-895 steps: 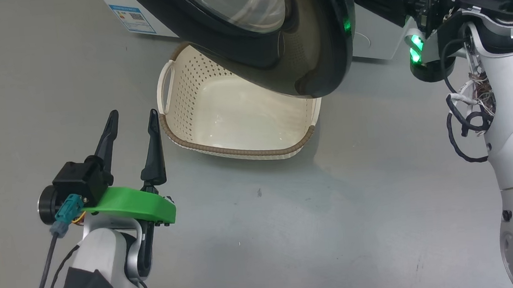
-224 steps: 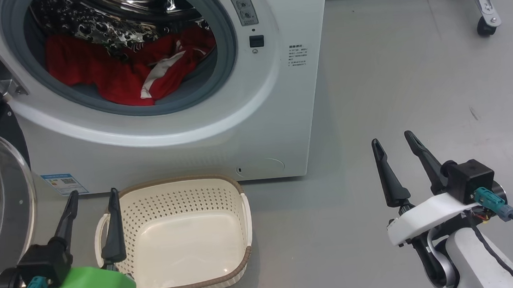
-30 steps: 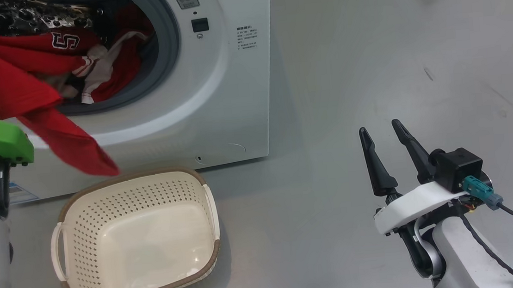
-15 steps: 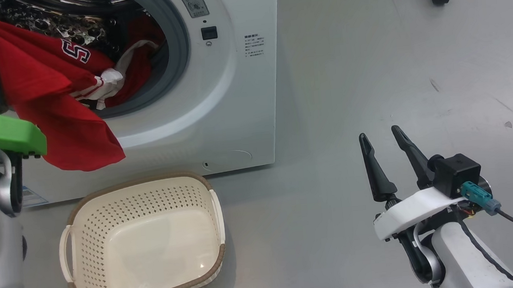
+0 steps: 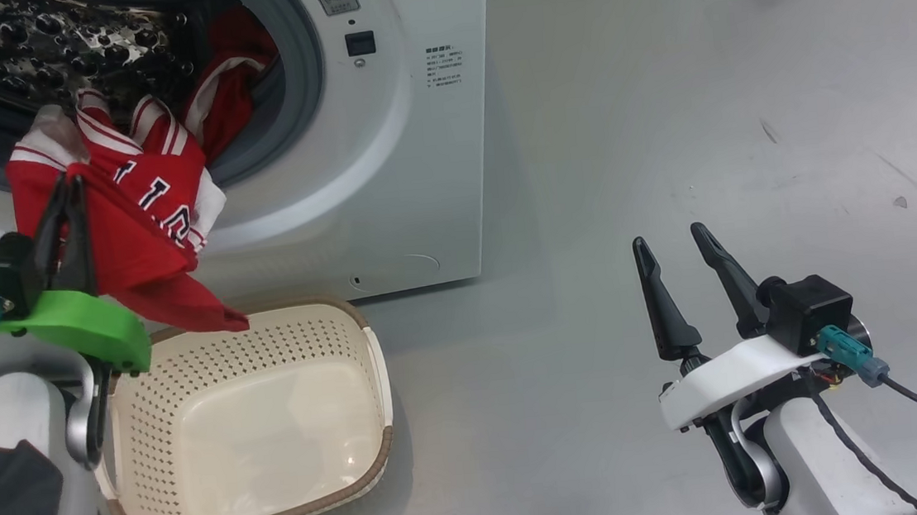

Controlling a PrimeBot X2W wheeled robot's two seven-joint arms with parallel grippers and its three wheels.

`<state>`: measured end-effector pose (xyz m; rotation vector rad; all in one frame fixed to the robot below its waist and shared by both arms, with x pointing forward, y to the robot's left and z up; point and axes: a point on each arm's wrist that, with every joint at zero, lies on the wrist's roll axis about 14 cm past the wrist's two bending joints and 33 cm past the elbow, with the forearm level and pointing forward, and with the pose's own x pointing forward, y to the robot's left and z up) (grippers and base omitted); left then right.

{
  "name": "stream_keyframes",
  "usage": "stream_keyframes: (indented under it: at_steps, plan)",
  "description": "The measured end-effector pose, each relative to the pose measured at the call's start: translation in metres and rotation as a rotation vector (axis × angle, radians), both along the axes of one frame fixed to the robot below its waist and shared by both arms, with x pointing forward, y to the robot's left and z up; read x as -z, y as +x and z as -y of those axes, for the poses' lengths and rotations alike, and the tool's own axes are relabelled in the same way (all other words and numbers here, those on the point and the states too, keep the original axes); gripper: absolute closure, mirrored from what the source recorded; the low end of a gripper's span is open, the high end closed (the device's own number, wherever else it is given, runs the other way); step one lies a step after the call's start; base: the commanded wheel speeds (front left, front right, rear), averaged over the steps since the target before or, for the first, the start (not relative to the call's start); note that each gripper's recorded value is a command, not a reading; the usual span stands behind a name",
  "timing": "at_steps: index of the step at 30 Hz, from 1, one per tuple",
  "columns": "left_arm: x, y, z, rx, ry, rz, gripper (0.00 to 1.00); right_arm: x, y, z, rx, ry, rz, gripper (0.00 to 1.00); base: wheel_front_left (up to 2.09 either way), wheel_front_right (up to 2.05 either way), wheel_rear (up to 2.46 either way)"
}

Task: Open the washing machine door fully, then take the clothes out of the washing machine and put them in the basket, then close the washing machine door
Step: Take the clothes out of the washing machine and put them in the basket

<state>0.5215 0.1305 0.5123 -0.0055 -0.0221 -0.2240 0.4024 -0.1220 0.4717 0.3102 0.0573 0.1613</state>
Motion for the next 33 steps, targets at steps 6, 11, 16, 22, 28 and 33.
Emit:
stream_keyframes:
  at_steps: [6, 11, 16, 22, 28, 33]
  plan:
    - [0.043, -0.012, 0.010, 0.027, 0.015, -0.124, 1.00, 0.002, 0.003, 0.002, 0.008, 0.004, -0.002, 0.00, 0.00, 0.00, 0.00]
    - [0.078, -0.021, 0.015, 0.044, 0.032, -0.225, 1.00, 0.008, 0.005, 0.005, 0.018, -0.003, -0.018, 0.00, 0.00, 0.00, 0.00]
    - [0.118, -0.034, 0.021, 0.067, 0.058, -0.343, 1.00, 0.015, 0.007, 0.007, 0.021, -0.012, -0.035, 0.00, 0.00, 0.00, 0.00]
    - [0.168, -0.050, 0.026, 0.079, 0.081, -0.498, 1.00, 0.024, 0.012, 0.013, 0.034, -0.026, -0.058, 0.00, 0.00, 0.00, 0.00]
    - [0.214, -0.072, 0.026, 0.102, 0.139, -0.650, 1.00, 0.034, 0.016, 0.019, 0.047, -0.038, -0.080, 0.00, 0.00, 0.00, 0.00]
    - [0.239, -0.084, 0.026, 0.108, 0.157, -0.727, 1.00, 0.039, 0.020, 0.023, 0.055, -0.045, -0.091, 0.00, 0.00, 0.00, 0.00]
